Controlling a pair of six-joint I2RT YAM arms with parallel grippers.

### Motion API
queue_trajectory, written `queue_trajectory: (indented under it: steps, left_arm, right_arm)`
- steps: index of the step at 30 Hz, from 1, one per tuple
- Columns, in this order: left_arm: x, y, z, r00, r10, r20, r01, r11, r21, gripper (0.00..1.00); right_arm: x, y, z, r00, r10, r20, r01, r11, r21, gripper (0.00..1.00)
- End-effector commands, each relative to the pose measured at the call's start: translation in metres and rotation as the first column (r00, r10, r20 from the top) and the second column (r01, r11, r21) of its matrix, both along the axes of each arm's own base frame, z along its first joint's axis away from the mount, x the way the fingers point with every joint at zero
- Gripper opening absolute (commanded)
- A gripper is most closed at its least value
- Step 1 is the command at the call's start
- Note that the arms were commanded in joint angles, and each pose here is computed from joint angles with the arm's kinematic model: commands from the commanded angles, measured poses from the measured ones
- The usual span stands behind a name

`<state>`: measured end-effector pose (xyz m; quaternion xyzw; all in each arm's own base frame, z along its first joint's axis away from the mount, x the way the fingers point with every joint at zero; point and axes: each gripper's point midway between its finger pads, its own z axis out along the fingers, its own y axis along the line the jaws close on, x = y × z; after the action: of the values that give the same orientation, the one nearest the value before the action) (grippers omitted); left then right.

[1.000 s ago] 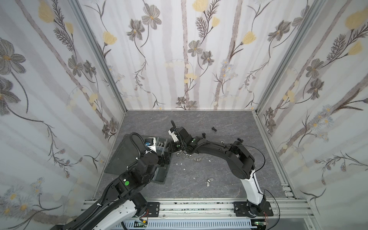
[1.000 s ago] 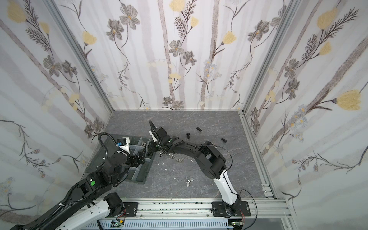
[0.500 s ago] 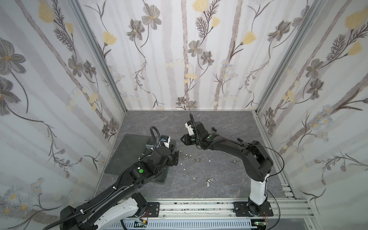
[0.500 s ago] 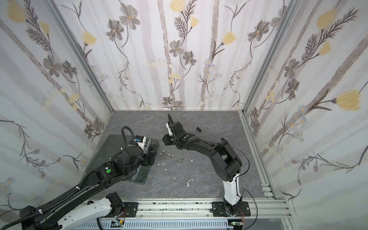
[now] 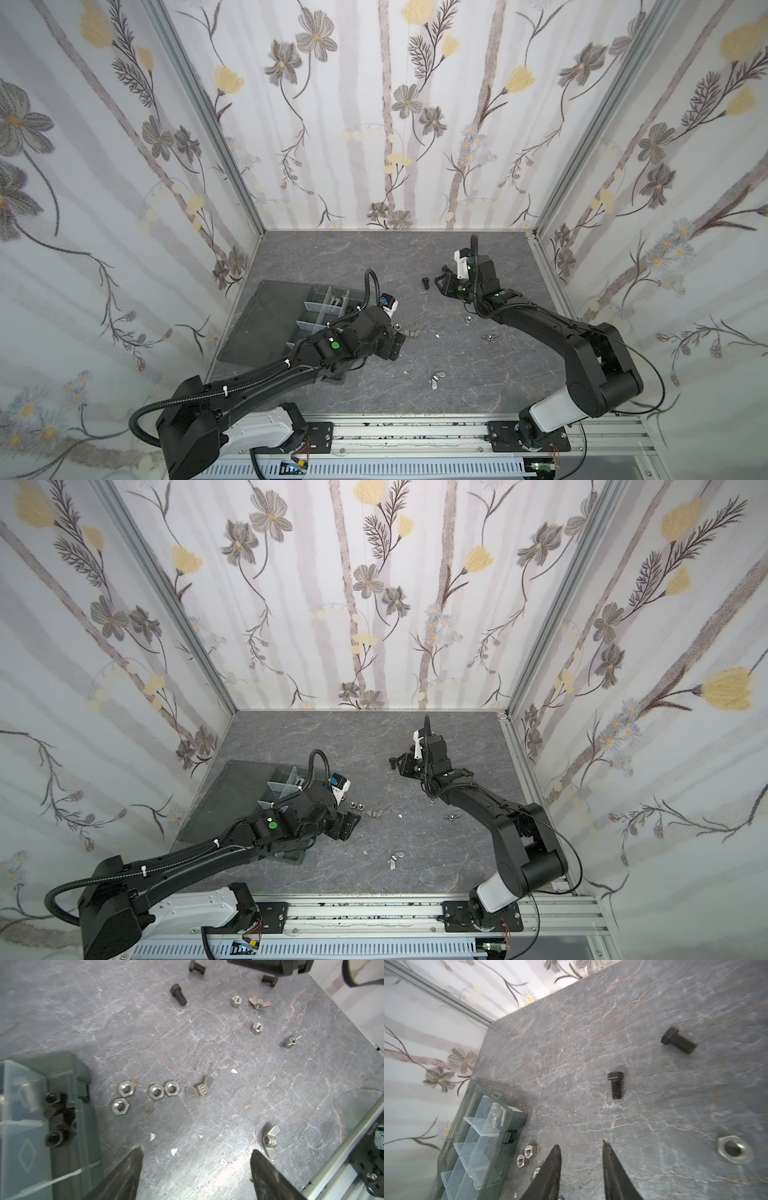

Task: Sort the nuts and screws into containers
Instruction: 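Withdraw the right gripper while the left gripper reaches toward a silver wing nut, then lower the left gripper onto the silver wing nut and close on it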

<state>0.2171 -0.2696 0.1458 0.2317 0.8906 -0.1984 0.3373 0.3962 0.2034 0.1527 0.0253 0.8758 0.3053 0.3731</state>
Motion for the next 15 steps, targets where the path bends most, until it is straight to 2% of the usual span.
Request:
queue_trajectory:
  steps: [1, 6, 15]
  left_arm:
    - [0.001, -0.021, 0.002, 0.999, -0.048, 0.019, 0.049, 0.998, -0.036, 0.81]
    - [-0.007, -0.039, -0.024, 0.993, -0.116, -0.021, 0.116, 0.993, 0.01, 0.77]
    - [-0.034, -0.084, -0.057, 0.96, -0.271, -0.062, 0.277, 0.954, 0.112, 0.78]
  right_arm:
    - [0.003, -0.018, 0.014, 0.998, -0.032, 0.047, 0.029, 0.998, 0.047, 0.35]
    - [-0.002, -0.049, 0.013, 0.995, -0.089, 0.053, 0.086, 0.995, 0.06, 0.35]
    - [-0.012, -0.094, 0.006, 0.981, -0.186, 0.051, 0.182, 0.98, 0.082, 0.39]
